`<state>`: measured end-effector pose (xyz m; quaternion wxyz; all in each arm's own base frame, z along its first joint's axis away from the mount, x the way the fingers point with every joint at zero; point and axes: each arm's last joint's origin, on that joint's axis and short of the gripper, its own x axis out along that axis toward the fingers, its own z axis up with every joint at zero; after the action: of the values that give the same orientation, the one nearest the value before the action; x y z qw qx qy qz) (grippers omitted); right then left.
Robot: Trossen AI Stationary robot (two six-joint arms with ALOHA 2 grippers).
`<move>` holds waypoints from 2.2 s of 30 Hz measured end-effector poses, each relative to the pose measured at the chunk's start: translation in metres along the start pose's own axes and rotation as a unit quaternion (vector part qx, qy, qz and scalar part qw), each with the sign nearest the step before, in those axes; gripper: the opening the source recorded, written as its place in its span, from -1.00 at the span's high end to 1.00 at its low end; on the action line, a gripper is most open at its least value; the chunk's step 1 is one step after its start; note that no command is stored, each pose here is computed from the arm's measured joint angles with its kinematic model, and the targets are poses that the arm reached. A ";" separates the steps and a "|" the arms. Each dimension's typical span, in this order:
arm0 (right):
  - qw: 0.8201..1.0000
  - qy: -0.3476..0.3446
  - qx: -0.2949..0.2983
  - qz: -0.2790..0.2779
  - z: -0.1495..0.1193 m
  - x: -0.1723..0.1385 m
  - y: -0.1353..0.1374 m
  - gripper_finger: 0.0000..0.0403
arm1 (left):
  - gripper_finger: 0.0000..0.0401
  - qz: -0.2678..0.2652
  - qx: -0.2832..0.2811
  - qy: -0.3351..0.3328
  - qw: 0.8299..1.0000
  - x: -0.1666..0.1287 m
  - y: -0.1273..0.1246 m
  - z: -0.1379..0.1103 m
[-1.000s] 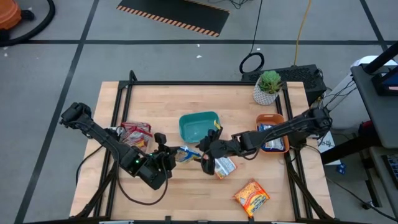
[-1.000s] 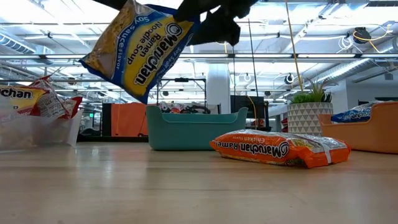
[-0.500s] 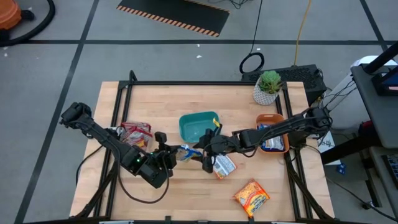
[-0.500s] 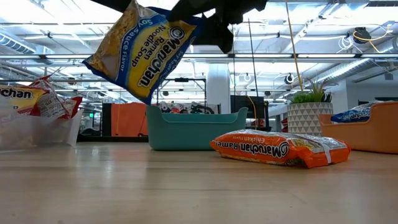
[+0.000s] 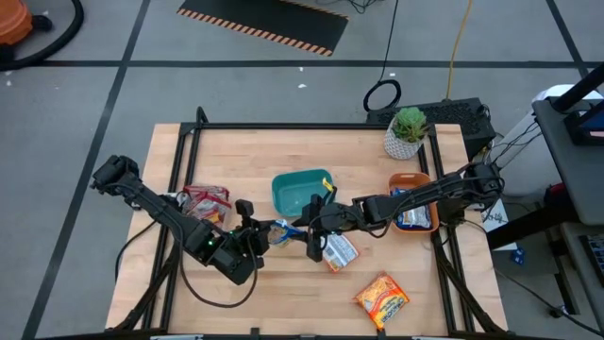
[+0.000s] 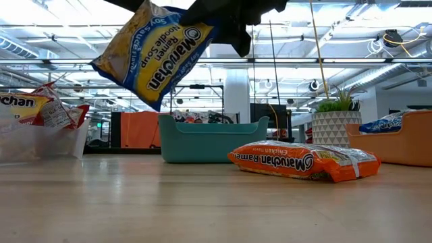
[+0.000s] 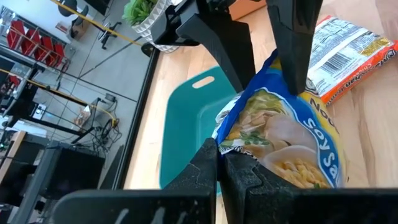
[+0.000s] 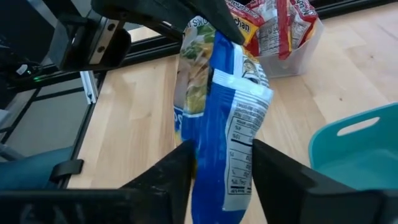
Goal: Sort Maruchan noodles
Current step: Put the blue noodle pack into the orange bin
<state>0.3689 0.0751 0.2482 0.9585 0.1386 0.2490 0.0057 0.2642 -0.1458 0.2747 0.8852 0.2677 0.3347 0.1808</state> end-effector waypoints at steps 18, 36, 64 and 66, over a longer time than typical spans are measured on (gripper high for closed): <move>1.000 0.000 -0.014 -0.004 0.001 0.000 -0.004 0.54 | 0.90 0.001 -0.021 0.001 1.000 0.000 0.000 0.000; 0.999 0.024 -0.023 -0.024 0.009 -0.026 -0.008 0.57 | -0.04 -0.020 -0.146 0.028 0.989 -0.021 0.020 -0.012; 0.997 0.050 -0.014 -0.050 0.026 -0.106 -0.014 1.00 | -0.04 -0.019 -0.179 0.094 0.979 -0.052 0.022 -0.041; 0.997 0.059 0.005 -0.053 0.026 -0.125 -0.014 1.00 | -0.04 -0.022 -0.177 0.099 0.979 -0.052 0.022 -0.042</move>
<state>0.2715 0.0444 0.3257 0.9406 0.1289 0.3118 -0.0384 0.1955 -0.1395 0.2870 0.8847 0.0798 0.3896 0.2432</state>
